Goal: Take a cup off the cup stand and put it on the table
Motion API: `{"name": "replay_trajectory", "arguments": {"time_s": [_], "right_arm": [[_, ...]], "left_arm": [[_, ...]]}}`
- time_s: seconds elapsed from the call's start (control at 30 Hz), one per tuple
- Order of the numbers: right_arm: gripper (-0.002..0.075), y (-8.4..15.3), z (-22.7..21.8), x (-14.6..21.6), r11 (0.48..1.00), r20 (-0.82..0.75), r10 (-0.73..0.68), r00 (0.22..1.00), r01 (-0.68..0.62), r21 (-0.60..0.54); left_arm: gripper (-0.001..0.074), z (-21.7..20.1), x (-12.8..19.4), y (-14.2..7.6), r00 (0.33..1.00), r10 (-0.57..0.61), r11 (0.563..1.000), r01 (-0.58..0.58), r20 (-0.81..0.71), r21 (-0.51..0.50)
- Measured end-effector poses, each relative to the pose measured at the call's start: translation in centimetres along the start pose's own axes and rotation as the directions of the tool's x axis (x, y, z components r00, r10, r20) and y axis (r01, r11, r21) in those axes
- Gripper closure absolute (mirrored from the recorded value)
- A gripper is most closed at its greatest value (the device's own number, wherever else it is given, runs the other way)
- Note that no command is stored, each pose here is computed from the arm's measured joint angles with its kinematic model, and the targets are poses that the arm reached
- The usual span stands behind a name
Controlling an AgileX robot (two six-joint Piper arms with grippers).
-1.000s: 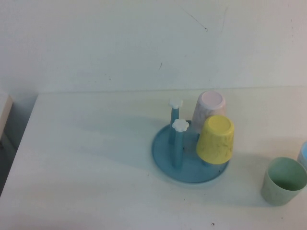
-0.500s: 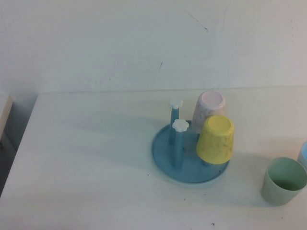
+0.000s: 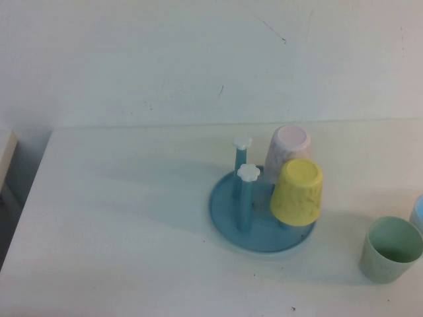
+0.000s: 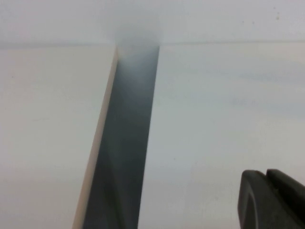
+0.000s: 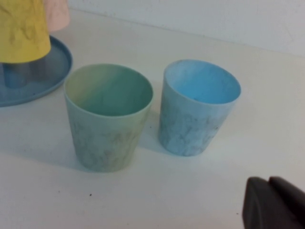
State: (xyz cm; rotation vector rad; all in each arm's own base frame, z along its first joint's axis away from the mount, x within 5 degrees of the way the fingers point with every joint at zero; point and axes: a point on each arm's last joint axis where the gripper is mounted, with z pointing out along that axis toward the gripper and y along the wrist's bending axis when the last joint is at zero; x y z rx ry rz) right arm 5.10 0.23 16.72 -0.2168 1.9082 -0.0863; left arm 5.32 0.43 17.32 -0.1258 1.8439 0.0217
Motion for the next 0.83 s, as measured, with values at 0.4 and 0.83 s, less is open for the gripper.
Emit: {"name": "replay_trajectory", "arguments": {"time_s": [0.4, 0.83], "right_arm": [[0.0727, 0.0, 0.0, 0.0, 1.0, 0.0, 0.0, 1.0, 0.0, 0.0], [0.0727, 0.0, 0.0, 0.0, 1.0, 0.0, 0.0, 1.0, 0.0, 0.0]], "left_arm": [[0.0737, -0.05, 0.04, -0.58, 0.998, 0.057, 0.993, -0.056, -0.005, 0.101], [0.0737, -0.05, 0.04, -0.59, 0.998, 0.057, 0.993, -0.056, -0.006, 0.103]]}}
